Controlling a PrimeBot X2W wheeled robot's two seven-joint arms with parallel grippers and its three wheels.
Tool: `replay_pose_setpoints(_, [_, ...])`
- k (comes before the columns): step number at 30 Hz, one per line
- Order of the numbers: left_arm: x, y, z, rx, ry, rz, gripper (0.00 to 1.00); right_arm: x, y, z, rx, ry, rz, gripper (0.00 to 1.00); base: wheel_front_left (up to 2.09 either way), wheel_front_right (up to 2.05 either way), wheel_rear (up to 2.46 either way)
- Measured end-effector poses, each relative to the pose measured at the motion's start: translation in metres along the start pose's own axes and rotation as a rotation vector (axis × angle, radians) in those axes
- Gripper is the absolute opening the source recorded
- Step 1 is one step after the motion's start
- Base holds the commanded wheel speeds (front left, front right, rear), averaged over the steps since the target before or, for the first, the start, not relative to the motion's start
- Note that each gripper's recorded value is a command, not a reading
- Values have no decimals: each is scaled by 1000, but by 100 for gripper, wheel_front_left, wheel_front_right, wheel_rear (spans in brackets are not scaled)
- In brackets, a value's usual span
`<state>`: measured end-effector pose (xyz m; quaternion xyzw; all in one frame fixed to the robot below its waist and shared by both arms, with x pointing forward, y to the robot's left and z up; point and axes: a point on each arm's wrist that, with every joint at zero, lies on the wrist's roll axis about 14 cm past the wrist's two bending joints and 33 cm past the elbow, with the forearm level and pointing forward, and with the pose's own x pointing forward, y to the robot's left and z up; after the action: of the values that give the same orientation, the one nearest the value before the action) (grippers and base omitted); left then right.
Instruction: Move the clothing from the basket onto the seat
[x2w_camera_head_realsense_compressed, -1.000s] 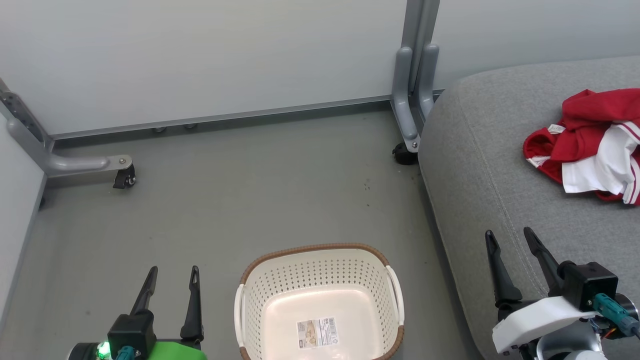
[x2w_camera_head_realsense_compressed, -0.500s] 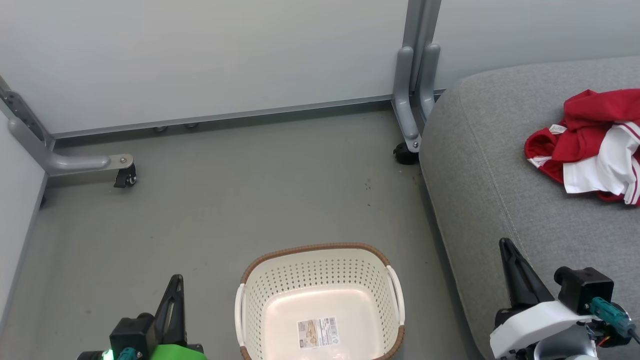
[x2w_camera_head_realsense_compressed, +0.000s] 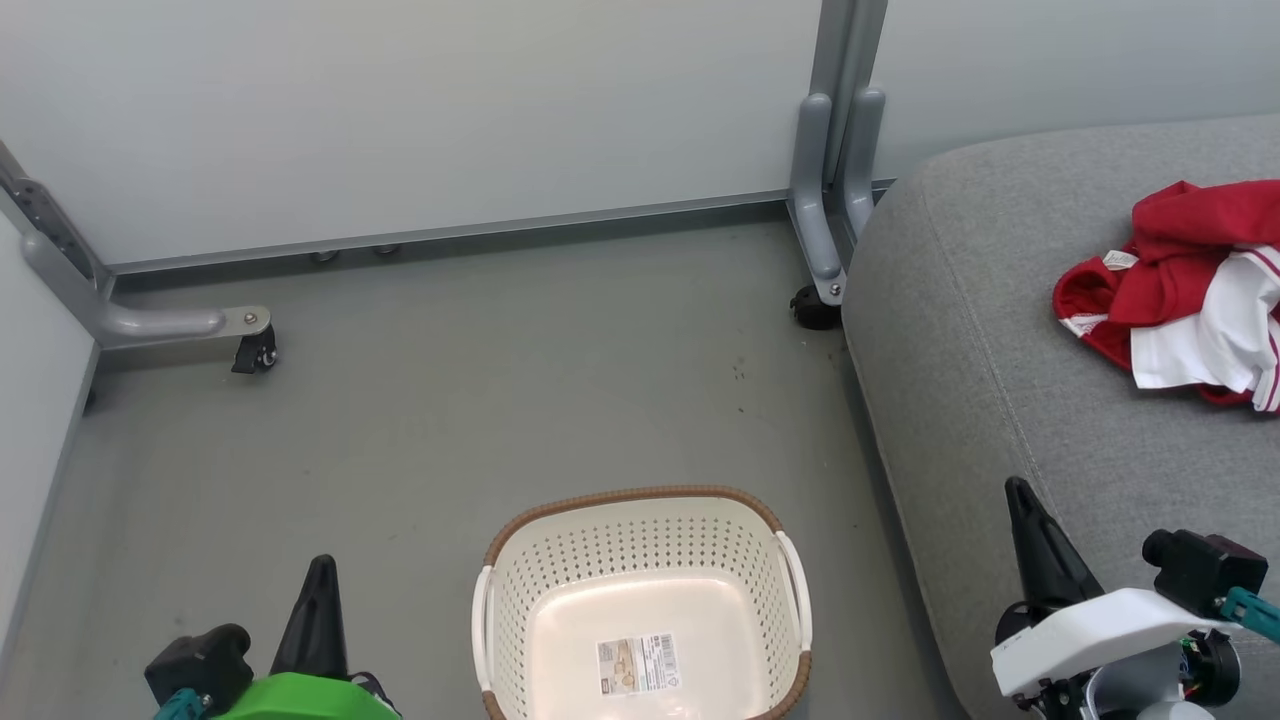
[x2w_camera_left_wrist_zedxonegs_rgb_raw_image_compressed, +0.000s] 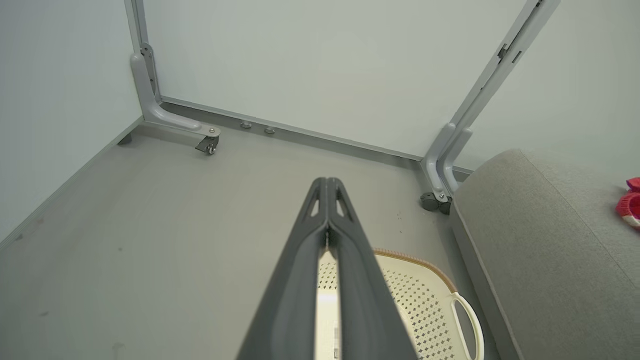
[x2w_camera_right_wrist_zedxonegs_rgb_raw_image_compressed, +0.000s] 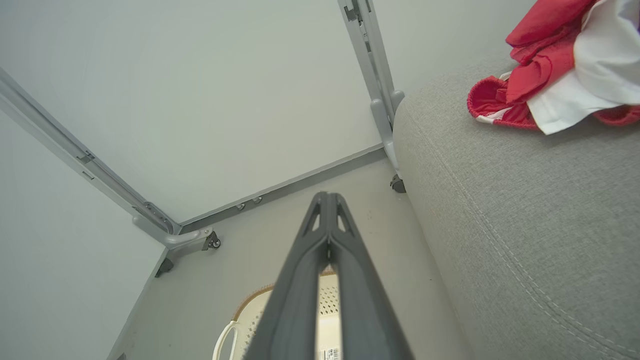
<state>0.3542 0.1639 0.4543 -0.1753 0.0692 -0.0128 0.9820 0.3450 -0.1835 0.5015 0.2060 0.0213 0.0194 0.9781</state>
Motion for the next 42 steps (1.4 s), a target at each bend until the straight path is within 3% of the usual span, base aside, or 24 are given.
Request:
replay_pose_setpoints(18, [9, 8, 10, -304, 0, 39, 0, 10, -4, 3, 279, -12, -5, 0, 0, 0, 0])
replay_pose_setpoints(42, [15, 13, 22, -620, -14, 41, 0, 19, -9, 4, 581, -18, -17, 0, 0, 0, 0])
